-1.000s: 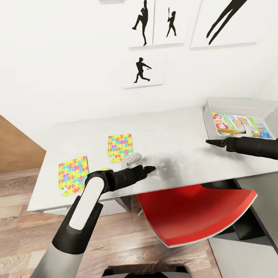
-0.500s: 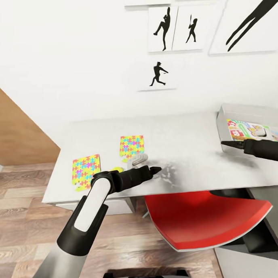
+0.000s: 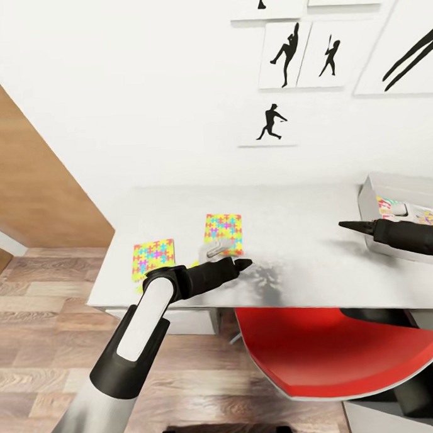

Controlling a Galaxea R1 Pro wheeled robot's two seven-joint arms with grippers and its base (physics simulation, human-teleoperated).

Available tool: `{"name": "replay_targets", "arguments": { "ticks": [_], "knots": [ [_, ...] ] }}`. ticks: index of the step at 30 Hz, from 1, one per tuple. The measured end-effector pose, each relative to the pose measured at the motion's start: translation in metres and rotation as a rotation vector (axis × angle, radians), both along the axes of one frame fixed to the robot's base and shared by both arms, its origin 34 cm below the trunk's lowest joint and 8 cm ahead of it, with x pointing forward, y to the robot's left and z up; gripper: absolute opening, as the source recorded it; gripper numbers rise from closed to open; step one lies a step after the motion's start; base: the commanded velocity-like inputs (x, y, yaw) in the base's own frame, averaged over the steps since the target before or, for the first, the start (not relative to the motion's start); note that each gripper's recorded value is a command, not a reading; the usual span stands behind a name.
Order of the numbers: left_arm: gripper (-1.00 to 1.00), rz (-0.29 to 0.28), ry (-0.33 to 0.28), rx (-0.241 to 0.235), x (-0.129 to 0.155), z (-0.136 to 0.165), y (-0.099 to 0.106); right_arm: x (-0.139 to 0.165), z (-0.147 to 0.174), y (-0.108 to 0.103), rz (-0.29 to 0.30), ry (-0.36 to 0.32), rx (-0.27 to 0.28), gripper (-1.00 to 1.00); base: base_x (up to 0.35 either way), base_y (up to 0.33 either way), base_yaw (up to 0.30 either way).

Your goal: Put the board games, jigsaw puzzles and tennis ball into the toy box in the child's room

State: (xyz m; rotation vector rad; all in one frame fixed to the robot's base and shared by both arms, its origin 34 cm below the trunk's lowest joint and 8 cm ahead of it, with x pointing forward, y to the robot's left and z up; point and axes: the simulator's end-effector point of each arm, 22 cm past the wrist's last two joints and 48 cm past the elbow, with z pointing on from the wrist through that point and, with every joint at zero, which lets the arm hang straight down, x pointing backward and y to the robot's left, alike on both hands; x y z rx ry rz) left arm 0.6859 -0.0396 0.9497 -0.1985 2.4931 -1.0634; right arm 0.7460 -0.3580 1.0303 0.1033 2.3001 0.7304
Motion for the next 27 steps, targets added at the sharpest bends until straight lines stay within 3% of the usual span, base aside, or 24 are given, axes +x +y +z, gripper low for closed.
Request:
{"name": "replay_targets", "arguments": {
  "ticks": [27],
  "knots": [
    [1.00, 0.002, -0.026, 0.004, 0.001, 0.017, 0.000, 0.002, 0.018, -0.003, -0.034, -0.031, -0.018, 1.00, 0.000, 0.000, 0.190]
  ]
}}
